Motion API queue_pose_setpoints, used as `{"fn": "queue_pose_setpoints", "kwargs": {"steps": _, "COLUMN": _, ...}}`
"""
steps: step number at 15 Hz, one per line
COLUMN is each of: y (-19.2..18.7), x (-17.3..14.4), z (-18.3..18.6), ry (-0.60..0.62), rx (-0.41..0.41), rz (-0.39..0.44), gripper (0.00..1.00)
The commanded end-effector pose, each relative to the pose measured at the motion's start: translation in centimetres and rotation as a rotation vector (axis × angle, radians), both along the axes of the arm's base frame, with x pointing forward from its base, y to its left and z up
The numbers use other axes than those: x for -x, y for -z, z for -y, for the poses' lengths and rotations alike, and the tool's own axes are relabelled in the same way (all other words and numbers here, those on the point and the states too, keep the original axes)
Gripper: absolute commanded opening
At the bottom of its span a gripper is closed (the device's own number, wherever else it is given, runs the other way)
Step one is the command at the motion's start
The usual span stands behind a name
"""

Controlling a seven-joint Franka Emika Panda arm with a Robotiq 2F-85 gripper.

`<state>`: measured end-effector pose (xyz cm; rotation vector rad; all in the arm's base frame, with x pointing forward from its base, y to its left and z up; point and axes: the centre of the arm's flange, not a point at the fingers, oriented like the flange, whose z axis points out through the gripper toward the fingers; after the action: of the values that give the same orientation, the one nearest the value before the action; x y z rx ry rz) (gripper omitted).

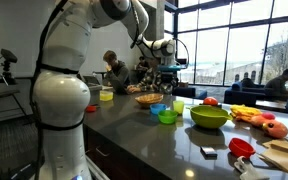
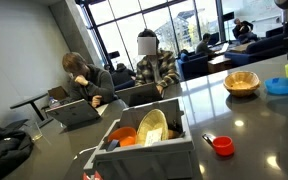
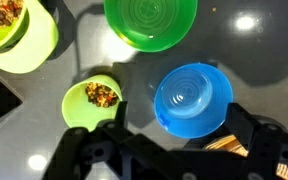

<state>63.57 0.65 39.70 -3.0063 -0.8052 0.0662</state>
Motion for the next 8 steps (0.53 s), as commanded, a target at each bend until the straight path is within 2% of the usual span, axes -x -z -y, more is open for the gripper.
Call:
{"fn": "queue_pose_setpoints", "kwargs": {"steps": 1, "y": 0.8, "x": -0.94, "z": 0.67, "ry": 0.026, "rx": -0.008, "rz": 0.0, "gripper": 1.0}}
{"fn": "queue_pose_setpoints", "kwargs": {"steps": 8, "y": 1.73, "x": -1.37, "z": 0.7, "ry": 0.027, "rx": -0.015, "rz": 0.054, "gripper": 1.0}}
